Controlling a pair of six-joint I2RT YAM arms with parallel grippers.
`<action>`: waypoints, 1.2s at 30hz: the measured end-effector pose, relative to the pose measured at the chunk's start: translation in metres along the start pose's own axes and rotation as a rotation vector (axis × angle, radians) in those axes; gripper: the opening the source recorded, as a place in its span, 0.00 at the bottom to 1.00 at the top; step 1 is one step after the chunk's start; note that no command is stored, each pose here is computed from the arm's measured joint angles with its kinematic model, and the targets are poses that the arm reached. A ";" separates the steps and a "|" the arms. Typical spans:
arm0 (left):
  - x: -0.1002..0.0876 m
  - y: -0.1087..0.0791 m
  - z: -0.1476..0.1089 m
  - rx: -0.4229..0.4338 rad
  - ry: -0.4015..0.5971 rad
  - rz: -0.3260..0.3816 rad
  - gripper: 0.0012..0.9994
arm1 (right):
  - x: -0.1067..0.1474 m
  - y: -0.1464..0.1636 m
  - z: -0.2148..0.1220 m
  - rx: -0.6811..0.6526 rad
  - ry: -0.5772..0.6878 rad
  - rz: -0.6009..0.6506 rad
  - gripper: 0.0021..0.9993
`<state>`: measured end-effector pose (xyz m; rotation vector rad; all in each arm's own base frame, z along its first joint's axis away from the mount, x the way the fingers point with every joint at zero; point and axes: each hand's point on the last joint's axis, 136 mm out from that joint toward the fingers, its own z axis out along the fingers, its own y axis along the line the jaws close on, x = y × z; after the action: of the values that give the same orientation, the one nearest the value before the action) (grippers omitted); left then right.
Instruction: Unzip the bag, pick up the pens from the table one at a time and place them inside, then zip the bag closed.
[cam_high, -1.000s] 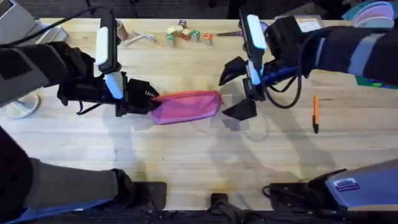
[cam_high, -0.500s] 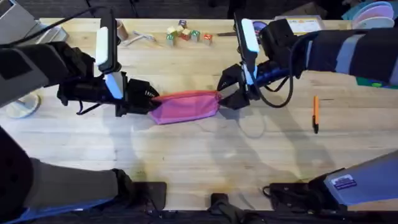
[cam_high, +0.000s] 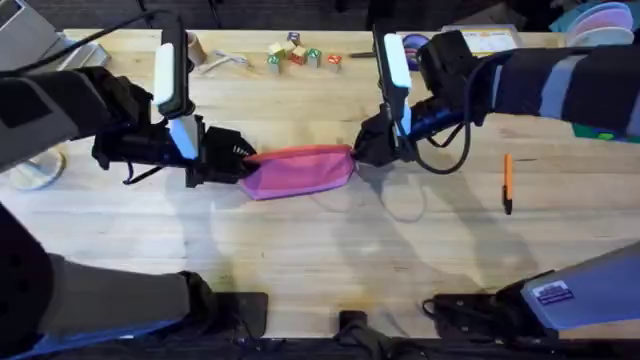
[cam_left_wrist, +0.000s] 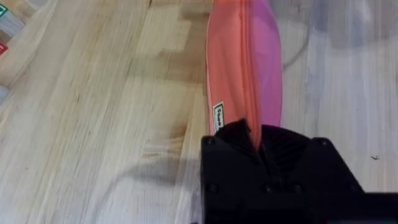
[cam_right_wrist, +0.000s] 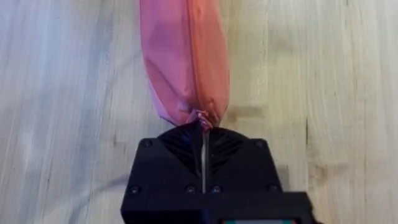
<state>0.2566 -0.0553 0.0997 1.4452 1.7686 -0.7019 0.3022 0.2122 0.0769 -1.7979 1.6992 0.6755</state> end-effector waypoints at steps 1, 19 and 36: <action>0.000 0.000 0.000 0.000 0.000 0.000 0.04 | 0.000 0.000 0.000 0.000 0.000 -0.001 0.03; 0.000 0.001 0.000 -0.002 0.001 0.002 0.04 | -0.030 -0.003 -0.033 0.096 -0.022 -0.056 0.03; 0.000 0.000 0.000 -0.002 0.001 0.002 0.04 | -0.060 0.006 -0.027 0.054 -0.084 -0.053 0.03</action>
<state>0.2570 -0.0551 0.0997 1.4462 1.7675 -0.6986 0.2912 0.2358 0.1382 -1.7464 1.5943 0.6662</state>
